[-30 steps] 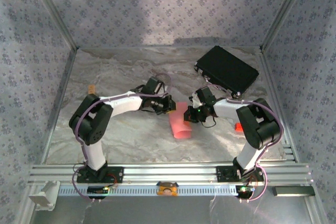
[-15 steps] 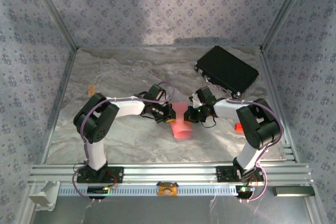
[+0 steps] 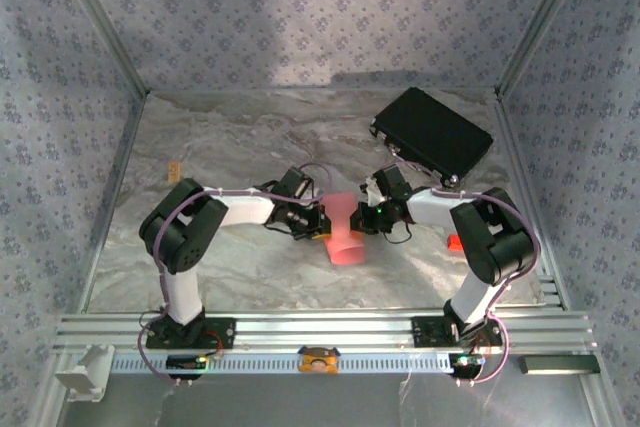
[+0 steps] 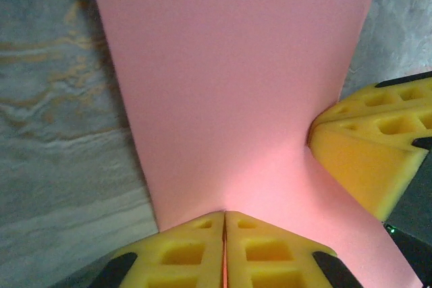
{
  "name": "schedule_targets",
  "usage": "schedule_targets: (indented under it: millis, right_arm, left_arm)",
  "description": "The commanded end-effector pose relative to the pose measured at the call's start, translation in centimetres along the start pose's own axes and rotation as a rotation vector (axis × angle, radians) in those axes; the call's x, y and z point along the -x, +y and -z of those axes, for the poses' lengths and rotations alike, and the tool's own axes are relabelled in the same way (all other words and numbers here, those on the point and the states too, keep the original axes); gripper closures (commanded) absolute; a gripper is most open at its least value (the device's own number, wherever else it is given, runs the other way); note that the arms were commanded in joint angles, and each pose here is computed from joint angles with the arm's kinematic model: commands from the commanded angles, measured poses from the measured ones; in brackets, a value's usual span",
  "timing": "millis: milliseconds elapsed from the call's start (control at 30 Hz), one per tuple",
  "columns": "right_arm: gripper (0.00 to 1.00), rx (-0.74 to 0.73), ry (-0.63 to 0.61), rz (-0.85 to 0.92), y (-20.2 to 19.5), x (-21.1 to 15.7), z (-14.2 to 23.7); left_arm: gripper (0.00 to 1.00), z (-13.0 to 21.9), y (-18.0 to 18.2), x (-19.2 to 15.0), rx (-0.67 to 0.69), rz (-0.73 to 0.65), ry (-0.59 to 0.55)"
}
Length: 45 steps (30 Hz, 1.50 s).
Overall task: Fold a paper plane with a square sheet of paper (pick it up from the middle)
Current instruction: First fold the square sheet of paper in half at the center of the table.
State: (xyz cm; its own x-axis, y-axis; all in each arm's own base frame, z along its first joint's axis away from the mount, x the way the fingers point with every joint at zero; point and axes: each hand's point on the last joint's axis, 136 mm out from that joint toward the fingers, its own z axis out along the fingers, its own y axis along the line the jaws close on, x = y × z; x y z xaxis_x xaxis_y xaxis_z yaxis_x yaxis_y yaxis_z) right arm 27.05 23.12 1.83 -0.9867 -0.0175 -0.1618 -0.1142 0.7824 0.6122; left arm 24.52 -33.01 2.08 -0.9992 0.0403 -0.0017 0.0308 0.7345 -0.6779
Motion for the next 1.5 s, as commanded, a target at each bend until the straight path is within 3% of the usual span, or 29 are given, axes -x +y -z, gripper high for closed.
schedule_targets:
  millis: [0, 133, 267, 600, 833, 1233, 1467]
  right_arm:
    - [1.0, -0.093, 0.043, -0.063, -2.5, -1.9, -0.2]
    - [1.0, -0.092, 0.043, -0.063, -2.5, -1.9, -0.1]
    - [1.0, -0.096, 0.04, -0.063, -2.5, -1.8, -0.1]
    - [1.0, -0.098, 0.041, -0.066, -2.6, -2.0, -0.1]
    - [1.0, -0.1, 0.041, -0.067, -2.6, -2.0, -0.1]
    - [1.0, -0.112, 0.031, -0.066, -2.7, -1.8, 0.2]
    - [1.0, -0.111, 0.033, -0.067, -2.7, -1.9, 0.2]
  left_arm:
    - [0.9, 1.6, -1.1, 0.1, -0.003, -0.007, -0.029]
    - [0.89, 2.2, -3.8, -0.1, -0.106, 0.002, -0.04]
    - [0.89, 1.3, -4.2, -1.1, -0.154, 0.022, -0.008]
    - [0.93, -1.2, 0.1, -3.1, -0.08, 0.089, 0.04]
    - [0.94, -1.3, 3.2, -4.4, 0.015, 0.051, 0.052]
    - [0.96, 1.4, -3.9, -2.6, -0.167, 0.036, -0.036]
    - [0.96, 0.2, -2.4, -3.9, -0.156, 0.076, 0.003]
